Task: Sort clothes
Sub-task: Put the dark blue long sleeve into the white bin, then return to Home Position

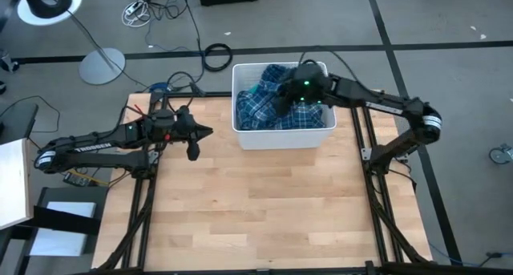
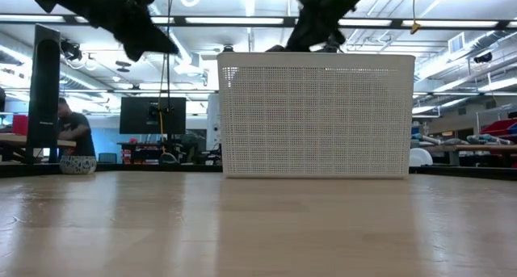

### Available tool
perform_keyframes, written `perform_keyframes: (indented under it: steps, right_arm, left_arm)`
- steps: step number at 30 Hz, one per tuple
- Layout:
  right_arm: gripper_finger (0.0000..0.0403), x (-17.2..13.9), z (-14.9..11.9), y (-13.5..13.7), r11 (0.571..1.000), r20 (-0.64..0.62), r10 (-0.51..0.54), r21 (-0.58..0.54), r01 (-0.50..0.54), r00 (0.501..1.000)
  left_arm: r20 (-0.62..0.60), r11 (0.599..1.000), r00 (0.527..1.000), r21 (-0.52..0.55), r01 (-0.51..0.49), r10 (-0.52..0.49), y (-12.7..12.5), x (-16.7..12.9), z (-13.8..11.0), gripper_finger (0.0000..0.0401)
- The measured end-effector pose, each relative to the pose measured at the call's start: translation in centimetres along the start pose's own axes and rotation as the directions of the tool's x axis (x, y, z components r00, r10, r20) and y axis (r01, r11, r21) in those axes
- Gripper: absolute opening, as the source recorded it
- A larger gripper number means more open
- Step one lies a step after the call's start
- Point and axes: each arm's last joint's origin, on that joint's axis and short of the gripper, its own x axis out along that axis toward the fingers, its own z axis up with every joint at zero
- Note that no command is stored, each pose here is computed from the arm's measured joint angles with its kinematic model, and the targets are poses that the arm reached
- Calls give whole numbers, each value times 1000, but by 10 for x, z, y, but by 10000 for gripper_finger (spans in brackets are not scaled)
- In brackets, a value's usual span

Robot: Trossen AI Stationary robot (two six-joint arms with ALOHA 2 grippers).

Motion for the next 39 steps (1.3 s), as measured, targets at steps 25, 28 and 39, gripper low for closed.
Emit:
perform_keyframes:
  steps: [25,28,39]
  right_arm:
    - [138,-89,-65,7,963,-206,72,-242,-122,976]
    - [137,-105,-73,10,954,-130,145,-246,-174,981]
    - [138,-142,-98,14,925,-55,307,-217,-312,950]
  left_arm:
    - [271,980,942,11,200,-196,-36,-3,10,42]
    - [372,969,898,20,247,-237,-40,-1,-10,42]
    - [471,930,830,-50,364,-299,-31,-9,-77,42]
